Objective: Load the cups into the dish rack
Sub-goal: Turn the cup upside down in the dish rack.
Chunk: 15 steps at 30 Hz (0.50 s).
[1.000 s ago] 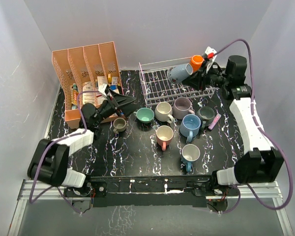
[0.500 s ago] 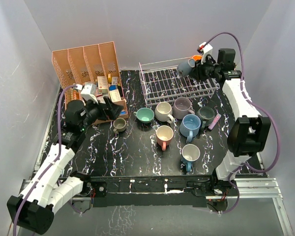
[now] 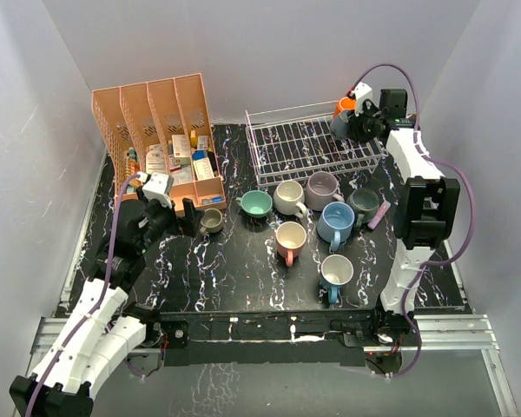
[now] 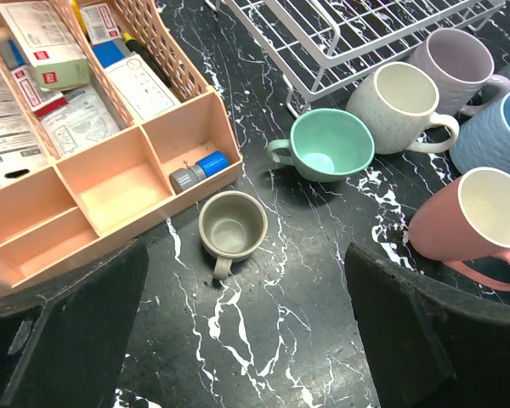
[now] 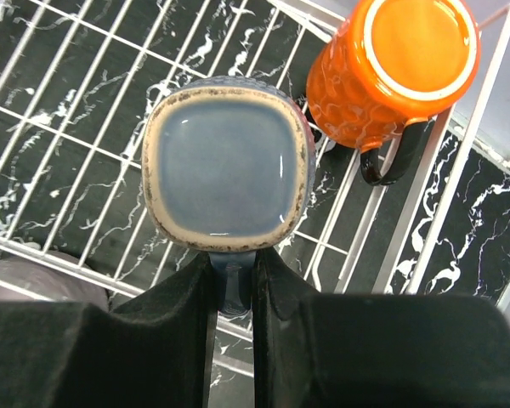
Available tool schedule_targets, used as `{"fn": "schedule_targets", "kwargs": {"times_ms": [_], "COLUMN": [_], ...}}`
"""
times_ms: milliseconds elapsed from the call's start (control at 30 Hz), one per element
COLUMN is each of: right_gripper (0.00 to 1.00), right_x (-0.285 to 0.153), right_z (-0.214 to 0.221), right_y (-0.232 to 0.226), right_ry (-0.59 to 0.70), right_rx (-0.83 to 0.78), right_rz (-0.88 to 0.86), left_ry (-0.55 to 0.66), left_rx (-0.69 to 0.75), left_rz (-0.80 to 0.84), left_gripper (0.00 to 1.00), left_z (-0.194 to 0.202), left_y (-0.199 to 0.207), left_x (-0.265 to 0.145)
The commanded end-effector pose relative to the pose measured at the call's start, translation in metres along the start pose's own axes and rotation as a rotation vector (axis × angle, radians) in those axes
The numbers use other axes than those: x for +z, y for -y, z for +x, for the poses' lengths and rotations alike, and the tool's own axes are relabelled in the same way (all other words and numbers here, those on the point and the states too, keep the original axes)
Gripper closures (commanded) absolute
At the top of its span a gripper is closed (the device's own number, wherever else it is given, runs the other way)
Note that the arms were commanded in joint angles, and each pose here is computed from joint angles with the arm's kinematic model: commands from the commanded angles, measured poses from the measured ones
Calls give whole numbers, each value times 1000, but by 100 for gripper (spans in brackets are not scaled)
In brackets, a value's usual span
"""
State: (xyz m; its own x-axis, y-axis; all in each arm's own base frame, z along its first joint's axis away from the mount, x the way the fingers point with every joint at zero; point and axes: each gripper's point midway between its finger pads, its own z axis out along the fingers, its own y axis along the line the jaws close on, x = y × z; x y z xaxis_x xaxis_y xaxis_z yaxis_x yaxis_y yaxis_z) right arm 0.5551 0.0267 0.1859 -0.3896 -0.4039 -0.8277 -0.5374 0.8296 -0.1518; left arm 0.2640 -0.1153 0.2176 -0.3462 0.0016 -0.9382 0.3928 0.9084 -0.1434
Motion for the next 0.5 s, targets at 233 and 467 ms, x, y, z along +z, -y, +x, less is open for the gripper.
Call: {"fn": "schedule_targets", "kwargs": {"times_ms": [233, 467], "right_gripper": [92, 91], "right_x": [14, 25], "right_z": [-13, 1], "right_y": [52, 61], "right_ry": [31, 10], "right_rx": [-65, -38], "right_rz": [163, 201], "left_ry": [10, -1], "left_rx": [38, 43], "left_rz": [-45, -20], "left_gripper": [3, 3], "left_z": [-1, 1], "left_y": [-10, -6], "left_x": [-2, 0]}}
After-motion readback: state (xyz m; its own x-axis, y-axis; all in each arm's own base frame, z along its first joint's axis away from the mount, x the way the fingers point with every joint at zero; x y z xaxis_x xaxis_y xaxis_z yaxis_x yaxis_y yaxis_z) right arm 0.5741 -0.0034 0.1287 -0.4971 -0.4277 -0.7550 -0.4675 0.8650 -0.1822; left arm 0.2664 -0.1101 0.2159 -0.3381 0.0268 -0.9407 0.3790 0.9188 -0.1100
